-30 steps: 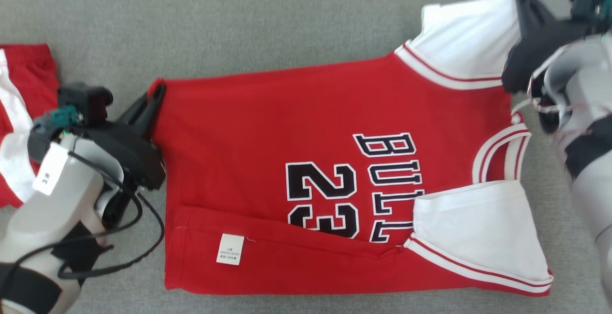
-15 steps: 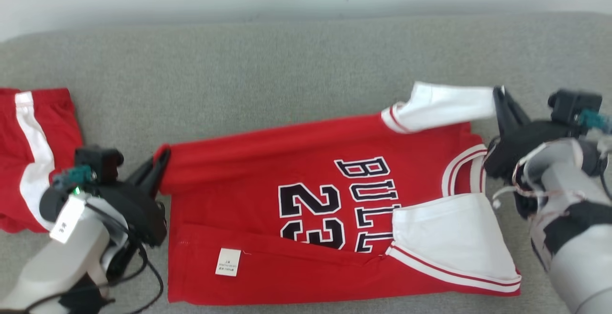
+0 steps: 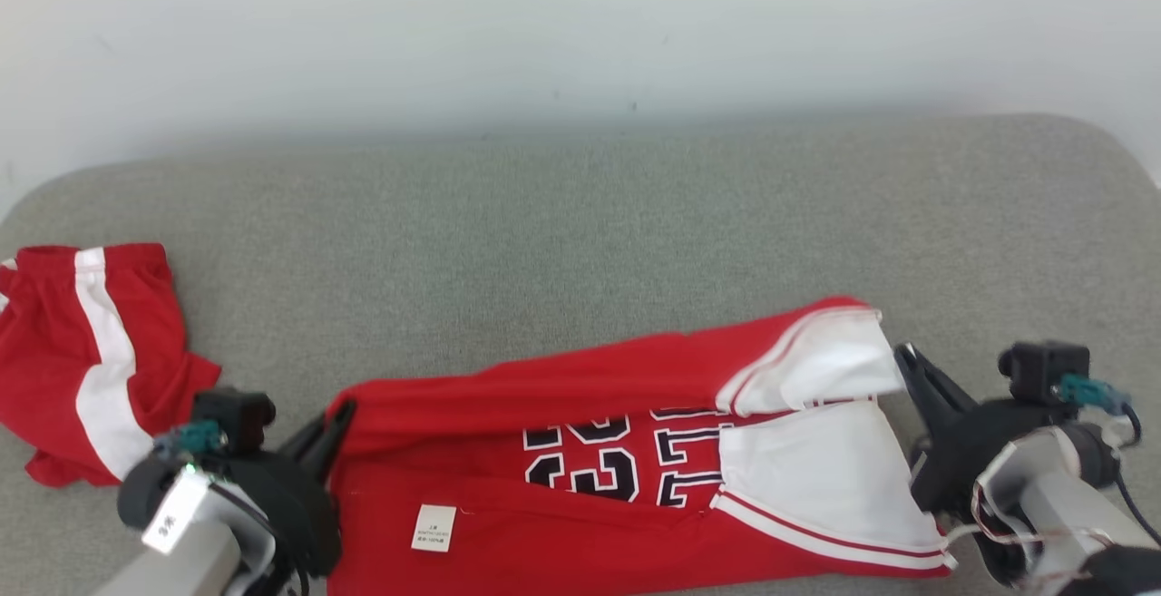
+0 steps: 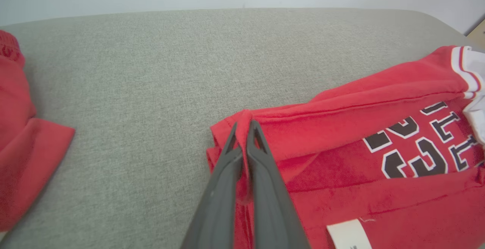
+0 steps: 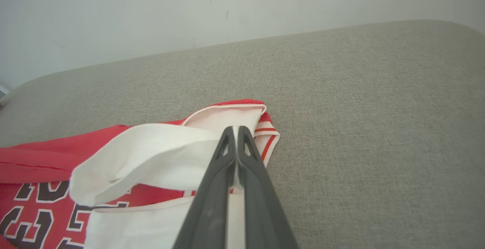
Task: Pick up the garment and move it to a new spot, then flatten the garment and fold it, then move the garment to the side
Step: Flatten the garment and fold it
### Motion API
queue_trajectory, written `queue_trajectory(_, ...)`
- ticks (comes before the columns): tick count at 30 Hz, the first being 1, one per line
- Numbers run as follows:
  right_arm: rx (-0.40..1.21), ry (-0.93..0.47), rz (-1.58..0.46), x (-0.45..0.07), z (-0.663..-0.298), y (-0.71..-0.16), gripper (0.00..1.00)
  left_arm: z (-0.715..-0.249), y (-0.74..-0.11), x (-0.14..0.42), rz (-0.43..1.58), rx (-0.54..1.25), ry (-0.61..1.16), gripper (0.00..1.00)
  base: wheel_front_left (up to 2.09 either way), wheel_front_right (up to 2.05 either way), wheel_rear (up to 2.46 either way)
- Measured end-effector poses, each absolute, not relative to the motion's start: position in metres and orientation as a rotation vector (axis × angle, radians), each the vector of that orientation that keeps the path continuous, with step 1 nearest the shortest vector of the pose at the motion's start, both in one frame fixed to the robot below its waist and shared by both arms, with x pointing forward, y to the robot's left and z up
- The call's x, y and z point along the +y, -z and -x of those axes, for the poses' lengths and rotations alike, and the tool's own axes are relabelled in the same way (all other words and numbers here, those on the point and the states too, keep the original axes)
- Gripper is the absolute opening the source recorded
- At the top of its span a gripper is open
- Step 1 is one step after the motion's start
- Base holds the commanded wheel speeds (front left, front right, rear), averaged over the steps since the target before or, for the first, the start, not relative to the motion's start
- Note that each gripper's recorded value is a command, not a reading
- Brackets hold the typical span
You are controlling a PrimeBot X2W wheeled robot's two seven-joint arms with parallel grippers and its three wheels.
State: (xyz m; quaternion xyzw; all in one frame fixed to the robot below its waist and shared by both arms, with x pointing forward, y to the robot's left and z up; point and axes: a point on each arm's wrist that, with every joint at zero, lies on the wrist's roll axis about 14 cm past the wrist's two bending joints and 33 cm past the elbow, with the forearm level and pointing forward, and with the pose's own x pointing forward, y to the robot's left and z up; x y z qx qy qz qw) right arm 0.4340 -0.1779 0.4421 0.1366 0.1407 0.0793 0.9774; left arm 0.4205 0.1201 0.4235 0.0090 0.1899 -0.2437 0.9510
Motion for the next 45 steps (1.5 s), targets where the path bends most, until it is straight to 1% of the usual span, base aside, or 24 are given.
queue_trajectory(5,0.311,-0.180,-0.228,-0.187,-0.413,-0.438,0.00,-0.403,-0.421,0.113,-0.005,0.393,0.509,0.00,0.00,0.00,0.00)
queue_trajectory(10,0.367,-0.221,-0.206,-0.179,-0.396,-0.425,0.00,-0.391,-0.414,0.113,0.007,0.410,0.507,0.00,0.00,0.00,0.00)
queue_trajectory(16,0.433,-0.262,-0.166,-0.170,-0.384,-0.409,0.00,-0.388,-0.411,0.112,0.013,0.419,0.505,0.00,0.00,0.00,0.00)
queue_trajectory(25,0.509,-0.274,-0.120,-0.171,-0.372,-0.392,0.00,-0.382,-0.401,0.109,0.020,0.447,0.502,0.00,0.00,0.00,0.00)
queue_trajectory(26,0.519,-0.272,-0.113,-0.172,-0.370,-0.391,0.25,-0.382,-0.401,0.110,0.017,0.447,0.498,0.07,0.00,0.00,0.00)
queue_trajectory(27,0.515,-0.270,-0.114,-0.173,-0.370,-0.392,0.94,-0.381,-0.402,0.110,0.016,0.446,0.498,0.46,0.00,0.00,0.00)
queue_trajectory(28,0.510,-0.266,-0.119,-0.173,-0.370,-0.394,1.00,-0.380,-0.402,0.109,0.017,0.445,0.497,0.78,0.00,0.00,0.00)
queue_trajectory(29,0.503,-0.261,-0.124,-0.174,-0.371,-0.396,1.00,-0.379,-0.401,0.110,0.021,0.446,0.493,1.00,0.00,0.00,0.00)
queue_trajectory(37,0.334,-0.220,-0.239,-0.179,-0.385,-0.438,1.00,-0.374,-0.411,0.115,0.056,0.407,0.442,1.00,0.00,0.00,0.00)
queue_trajectory(45,0.226,-0.186,-0.255,-0.194,-0.377,-0.457,1.00,-0.374,-0.425,0.135,0.075,0.353,0.346,1.00,0.00,0.00,0.00)
